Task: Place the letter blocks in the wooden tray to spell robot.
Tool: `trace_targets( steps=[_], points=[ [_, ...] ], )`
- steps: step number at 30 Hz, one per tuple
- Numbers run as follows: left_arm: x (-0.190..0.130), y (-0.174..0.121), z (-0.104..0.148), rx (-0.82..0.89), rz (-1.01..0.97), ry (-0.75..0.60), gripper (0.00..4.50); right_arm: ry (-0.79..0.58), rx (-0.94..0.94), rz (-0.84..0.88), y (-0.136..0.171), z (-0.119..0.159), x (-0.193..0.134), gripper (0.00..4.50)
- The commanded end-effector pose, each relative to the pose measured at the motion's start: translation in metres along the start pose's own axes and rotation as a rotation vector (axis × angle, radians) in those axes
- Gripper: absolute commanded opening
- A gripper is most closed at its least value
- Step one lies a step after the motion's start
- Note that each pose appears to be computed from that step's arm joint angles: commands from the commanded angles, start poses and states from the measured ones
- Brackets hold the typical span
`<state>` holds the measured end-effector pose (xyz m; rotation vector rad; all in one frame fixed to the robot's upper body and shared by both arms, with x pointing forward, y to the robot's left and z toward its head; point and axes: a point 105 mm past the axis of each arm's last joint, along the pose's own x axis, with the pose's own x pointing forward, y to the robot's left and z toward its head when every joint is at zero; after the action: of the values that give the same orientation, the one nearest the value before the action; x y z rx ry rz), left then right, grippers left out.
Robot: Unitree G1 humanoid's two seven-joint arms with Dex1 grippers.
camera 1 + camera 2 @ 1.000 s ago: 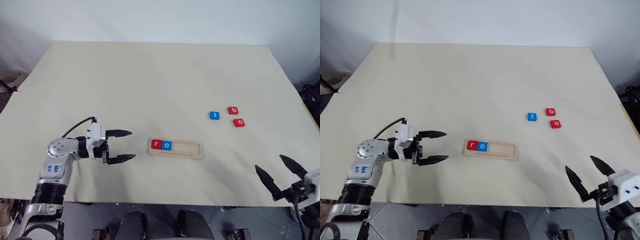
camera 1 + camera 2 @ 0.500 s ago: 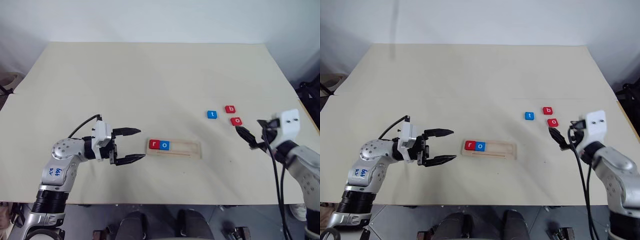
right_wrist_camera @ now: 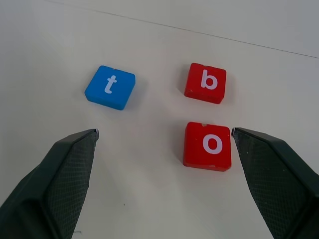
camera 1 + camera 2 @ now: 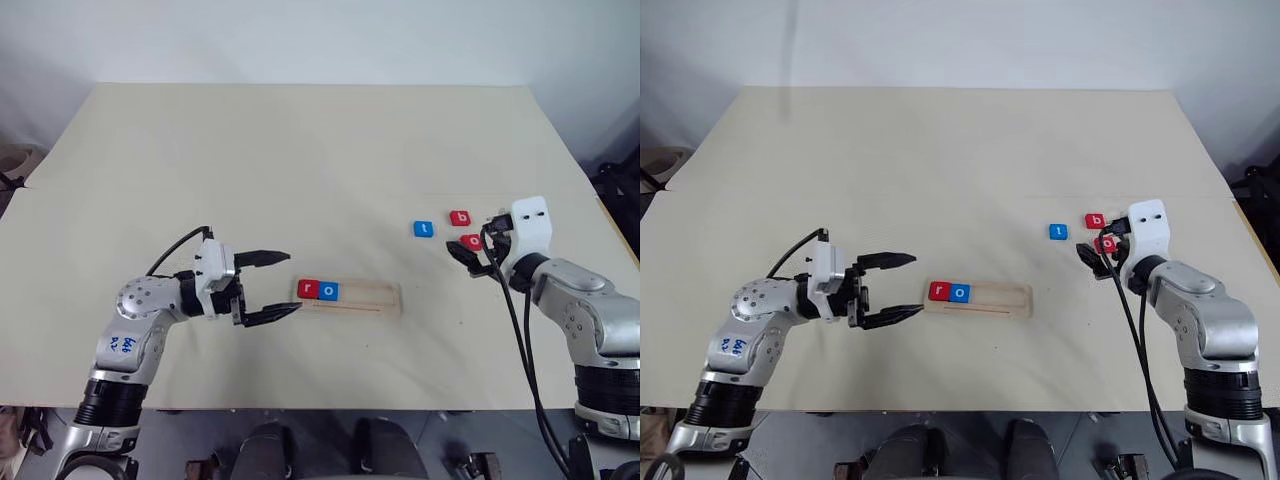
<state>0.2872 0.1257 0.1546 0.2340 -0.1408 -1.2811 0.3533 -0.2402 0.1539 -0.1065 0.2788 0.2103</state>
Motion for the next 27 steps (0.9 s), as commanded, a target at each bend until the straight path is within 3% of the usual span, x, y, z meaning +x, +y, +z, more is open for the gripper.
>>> trace_targets(
  steps=[1,6,13,21,27],
  points=[
    [0.004,0.0,0.009,0.043,-0.007,-0.019,4.47,-0.03,-0.001,-0.015,-0.001,0.011,0.0,4.5],
    [0.005,0.002,0.009,0.046,0.004,-0.025,4.47,-0.048,0.056,-0.029,0.002,0.02,0.007,4.5],
    [0.01,0.003,0.012,0.07,0.022,-0.05,4.47,0.014,0.065,-0.196,-0.024,0.03,0.042,4.5],
    [0.013,0.007,0.018,0.1,0.05,-0.076,4.47,0.113,0.135,-0.195,-0.028,0.022,0.075,4.5],
    [0.013,0.011,0.023,0.128,0.095,-0.101,4.47,0.156,0.148,-0.216,-0.031,0.013,0.083,4.5]
  ],
)
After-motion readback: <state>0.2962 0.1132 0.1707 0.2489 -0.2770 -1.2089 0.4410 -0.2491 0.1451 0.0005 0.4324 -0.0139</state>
